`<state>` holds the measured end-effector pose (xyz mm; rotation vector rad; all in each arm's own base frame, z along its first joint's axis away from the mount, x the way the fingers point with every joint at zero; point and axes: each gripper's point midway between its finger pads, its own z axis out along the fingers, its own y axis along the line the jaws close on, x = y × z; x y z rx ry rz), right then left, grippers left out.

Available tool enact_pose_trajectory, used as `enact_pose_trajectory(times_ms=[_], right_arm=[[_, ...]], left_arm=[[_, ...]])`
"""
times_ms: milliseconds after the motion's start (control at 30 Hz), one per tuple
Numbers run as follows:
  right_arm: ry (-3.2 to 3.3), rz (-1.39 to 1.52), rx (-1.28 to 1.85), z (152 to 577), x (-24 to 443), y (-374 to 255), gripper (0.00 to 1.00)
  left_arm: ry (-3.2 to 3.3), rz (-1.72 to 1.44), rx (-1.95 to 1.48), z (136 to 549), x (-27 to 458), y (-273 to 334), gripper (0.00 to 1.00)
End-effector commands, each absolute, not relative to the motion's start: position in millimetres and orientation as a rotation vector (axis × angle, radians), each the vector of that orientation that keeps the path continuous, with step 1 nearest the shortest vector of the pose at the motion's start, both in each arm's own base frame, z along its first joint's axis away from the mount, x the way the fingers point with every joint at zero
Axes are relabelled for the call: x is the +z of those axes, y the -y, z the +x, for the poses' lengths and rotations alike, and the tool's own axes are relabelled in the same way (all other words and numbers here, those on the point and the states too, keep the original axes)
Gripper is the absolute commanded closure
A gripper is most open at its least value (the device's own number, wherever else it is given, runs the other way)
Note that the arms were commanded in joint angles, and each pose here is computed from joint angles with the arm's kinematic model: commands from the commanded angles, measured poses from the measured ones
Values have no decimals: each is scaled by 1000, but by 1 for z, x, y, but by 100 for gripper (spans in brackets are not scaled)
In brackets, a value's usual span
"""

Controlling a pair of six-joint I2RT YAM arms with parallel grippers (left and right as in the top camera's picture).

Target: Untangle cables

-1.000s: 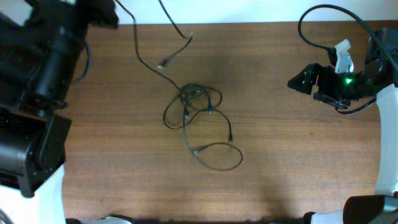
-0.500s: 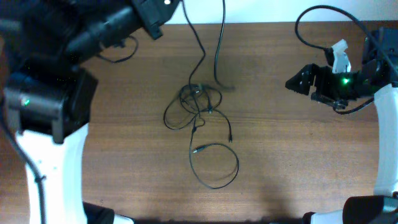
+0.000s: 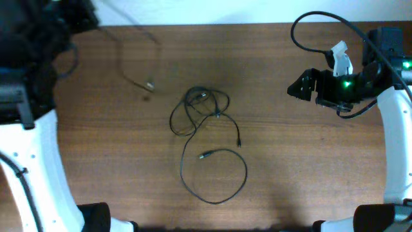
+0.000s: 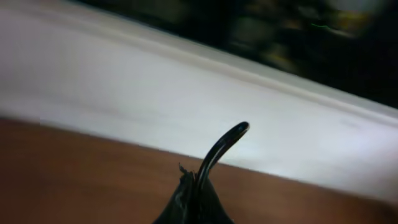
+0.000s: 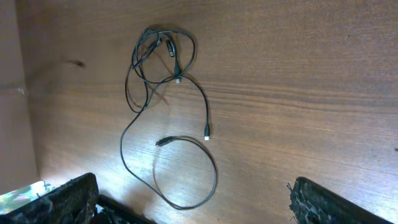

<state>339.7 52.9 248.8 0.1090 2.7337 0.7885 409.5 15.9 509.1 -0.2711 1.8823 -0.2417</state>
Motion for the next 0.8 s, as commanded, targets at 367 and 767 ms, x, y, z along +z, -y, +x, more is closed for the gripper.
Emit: enact_pose_trajectory(times_ms=[367, 767], right_arm=[[-2741, 84, 776, 339, 247, -55, 1], [-2778, 103, 733, 334, 242, -50, 1]], left_arm=[[-1829, -1181, 370, 265, 450, -279, 100], [-1946, -1309, 405, 283, 385, -298, 100]])
